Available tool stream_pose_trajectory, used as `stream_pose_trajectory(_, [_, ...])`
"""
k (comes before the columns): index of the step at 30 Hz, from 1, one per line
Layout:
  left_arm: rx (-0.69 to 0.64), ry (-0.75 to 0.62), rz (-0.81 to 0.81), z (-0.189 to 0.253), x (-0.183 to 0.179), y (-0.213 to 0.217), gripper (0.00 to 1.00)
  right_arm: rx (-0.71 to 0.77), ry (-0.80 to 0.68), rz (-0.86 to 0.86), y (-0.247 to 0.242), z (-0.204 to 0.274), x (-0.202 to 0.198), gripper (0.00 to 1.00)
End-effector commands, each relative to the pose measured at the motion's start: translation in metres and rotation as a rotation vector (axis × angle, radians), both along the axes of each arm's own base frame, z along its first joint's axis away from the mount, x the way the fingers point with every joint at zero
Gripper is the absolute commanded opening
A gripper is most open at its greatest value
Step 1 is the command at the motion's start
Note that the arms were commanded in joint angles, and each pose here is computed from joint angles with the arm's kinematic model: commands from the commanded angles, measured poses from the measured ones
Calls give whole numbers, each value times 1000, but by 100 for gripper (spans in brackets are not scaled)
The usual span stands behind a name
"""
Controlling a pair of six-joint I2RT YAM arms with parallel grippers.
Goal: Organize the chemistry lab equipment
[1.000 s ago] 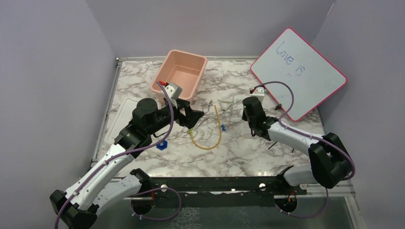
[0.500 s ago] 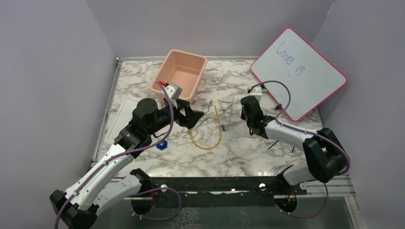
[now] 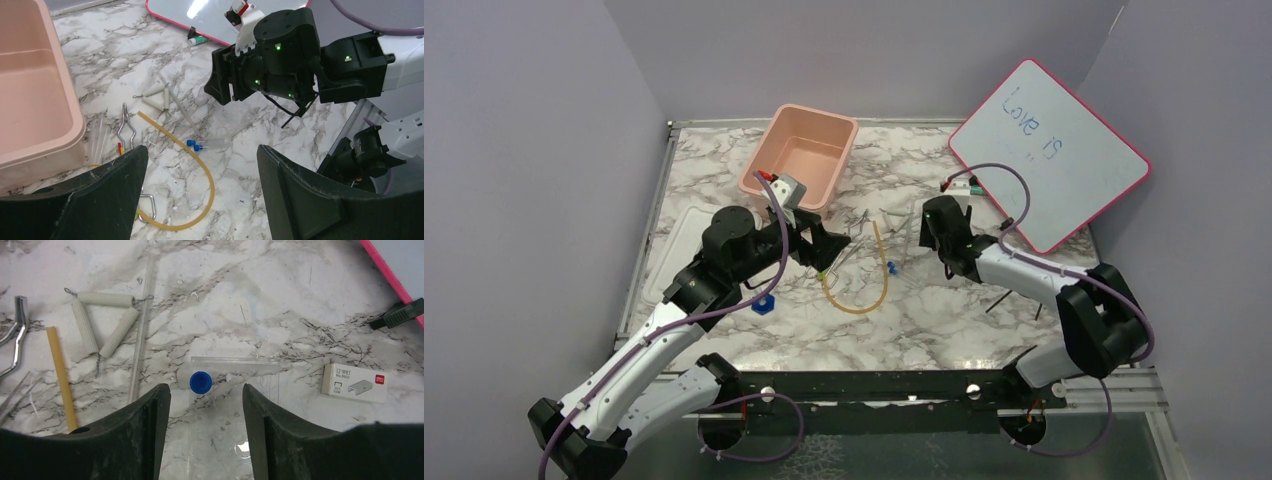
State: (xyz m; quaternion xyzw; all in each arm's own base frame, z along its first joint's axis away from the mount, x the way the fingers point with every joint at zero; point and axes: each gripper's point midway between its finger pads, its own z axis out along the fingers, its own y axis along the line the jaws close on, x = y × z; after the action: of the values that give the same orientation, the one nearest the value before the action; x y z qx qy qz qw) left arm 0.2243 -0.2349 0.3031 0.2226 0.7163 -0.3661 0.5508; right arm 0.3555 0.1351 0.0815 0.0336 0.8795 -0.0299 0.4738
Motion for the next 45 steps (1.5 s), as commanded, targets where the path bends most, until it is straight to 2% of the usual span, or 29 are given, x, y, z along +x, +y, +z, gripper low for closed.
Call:
stream_pose_trajectory(1, [-16, -17, 25, 9, 2, 3, 83, 30, -36, -38, -2, 40, 4, 63])
stream_pose_trajectory(5, [-12, -15, 41, 8, 4, 5, 83, 58, -51, 15, 7, 68, 4, 65])
stream_pose_trajectory(11, [-13, -14, 62, 9, 6, 8, 83, 84, 3, 210, 30, 84, -11, 62])
stream_pose_trajectory(15, [-12, -12, 63, 8, 6, 8, 83, 131, 76, 356, 52, 77, -28, 61])
stream_pose_trajectory(19, [-10, -10, 68, 7, 7, 8, 83, 143, 178, 442, 70, 50, -47, 60])
stream_pose_trajectory(22, [-6, -4, 74, 5, 9, 8, 83, 124, 260, 474, 80, 24, -59, 54])
stream_pose_trajectory(24, [-4, 0, 77, 4, 10, 8, 83, 97, 300, 483, 85, 10, -64, 43])
stream_pose_trajectory(28, [4, 12, 82, -1, 12, 7, 83, 25, 363, 474, 85, -14, -70, 30])
stream_pose_trajectory(41, [25, 50, 75, -14, 16, 2, 83, 6, 465, 513, 88, -47, -85, 31])
stream_pose_trajectory(45, [26, 50, 75, -14, 16, 2, 83, 4, 480, 516, 89, -51, -87, 26])
